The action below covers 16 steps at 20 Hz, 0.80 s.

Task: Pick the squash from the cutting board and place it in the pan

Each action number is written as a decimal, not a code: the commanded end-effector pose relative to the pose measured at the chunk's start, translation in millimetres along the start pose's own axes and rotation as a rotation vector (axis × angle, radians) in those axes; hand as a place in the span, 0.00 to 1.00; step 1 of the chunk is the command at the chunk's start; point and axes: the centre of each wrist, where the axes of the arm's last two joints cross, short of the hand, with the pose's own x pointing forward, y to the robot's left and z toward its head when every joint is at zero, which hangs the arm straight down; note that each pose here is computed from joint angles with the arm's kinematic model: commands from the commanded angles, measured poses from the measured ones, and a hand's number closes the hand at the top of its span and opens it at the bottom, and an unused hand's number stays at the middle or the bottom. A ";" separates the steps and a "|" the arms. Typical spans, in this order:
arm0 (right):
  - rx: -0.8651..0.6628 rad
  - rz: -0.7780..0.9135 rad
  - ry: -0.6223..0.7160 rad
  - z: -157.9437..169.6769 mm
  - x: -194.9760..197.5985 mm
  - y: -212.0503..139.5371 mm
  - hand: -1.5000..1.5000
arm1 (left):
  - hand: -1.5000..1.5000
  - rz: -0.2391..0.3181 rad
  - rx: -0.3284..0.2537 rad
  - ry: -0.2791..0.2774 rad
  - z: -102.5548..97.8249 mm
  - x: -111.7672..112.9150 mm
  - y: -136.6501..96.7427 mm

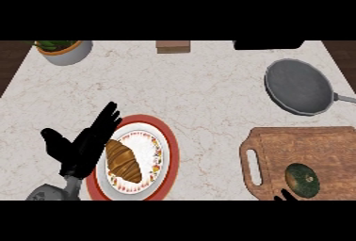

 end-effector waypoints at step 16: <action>-0.035 0.101 0.157 -30.3 3.6 55.0 0.00 | 0.50 -0.019 -0.017 -0.012 0.7 8.7 -3.2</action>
